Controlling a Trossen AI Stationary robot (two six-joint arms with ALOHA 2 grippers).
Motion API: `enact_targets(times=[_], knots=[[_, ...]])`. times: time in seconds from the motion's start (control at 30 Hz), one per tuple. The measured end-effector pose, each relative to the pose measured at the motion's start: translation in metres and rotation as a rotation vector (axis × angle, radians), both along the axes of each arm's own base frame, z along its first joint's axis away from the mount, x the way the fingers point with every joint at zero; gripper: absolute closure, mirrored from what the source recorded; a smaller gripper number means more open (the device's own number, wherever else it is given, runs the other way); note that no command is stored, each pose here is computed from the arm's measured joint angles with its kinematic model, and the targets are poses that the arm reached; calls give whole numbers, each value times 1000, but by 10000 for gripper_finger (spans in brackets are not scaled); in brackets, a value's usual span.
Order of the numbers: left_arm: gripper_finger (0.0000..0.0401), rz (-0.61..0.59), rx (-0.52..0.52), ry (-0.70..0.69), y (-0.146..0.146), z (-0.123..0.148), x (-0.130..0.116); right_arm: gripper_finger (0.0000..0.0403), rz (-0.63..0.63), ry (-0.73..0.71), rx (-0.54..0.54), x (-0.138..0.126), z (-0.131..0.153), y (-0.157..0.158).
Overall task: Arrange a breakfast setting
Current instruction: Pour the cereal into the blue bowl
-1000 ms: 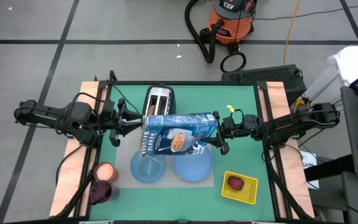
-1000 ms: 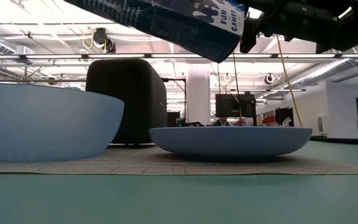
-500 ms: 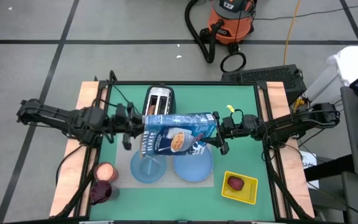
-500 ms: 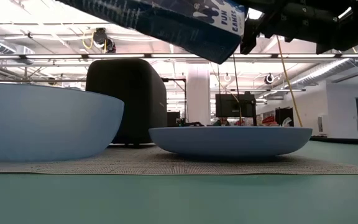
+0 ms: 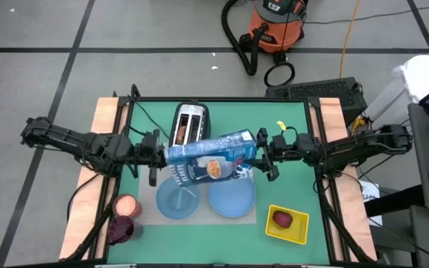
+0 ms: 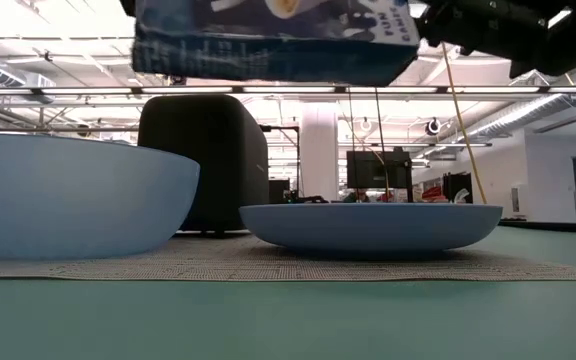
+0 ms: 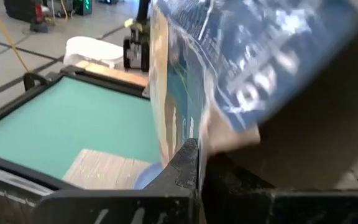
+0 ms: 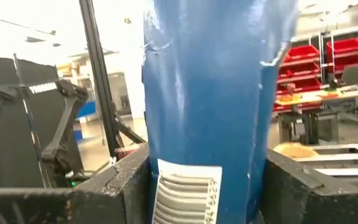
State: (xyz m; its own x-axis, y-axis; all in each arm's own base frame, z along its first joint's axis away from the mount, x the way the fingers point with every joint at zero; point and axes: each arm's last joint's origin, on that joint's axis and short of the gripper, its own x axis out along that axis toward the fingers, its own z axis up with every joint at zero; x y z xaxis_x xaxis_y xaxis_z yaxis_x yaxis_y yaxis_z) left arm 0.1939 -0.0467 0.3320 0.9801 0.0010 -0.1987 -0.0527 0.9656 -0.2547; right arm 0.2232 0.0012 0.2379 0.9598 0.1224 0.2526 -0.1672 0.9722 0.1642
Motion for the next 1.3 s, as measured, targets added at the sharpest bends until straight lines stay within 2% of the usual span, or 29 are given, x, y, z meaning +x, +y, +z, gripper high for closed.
enact_targets(times=[0.47, 0.97, 1.3], knots=[[397, -42, -8, 106, -9, -10, -5, 182, 16, 17, 18, 0, 0, 3], [398, -51, -7, 131, -11, -13, -5, 183, 15, -34, 15, -1, 4, 3], [398, -63, 37, 189, -14, -20, -4, 208, 15, -42, 14, -2, 5, 3]])
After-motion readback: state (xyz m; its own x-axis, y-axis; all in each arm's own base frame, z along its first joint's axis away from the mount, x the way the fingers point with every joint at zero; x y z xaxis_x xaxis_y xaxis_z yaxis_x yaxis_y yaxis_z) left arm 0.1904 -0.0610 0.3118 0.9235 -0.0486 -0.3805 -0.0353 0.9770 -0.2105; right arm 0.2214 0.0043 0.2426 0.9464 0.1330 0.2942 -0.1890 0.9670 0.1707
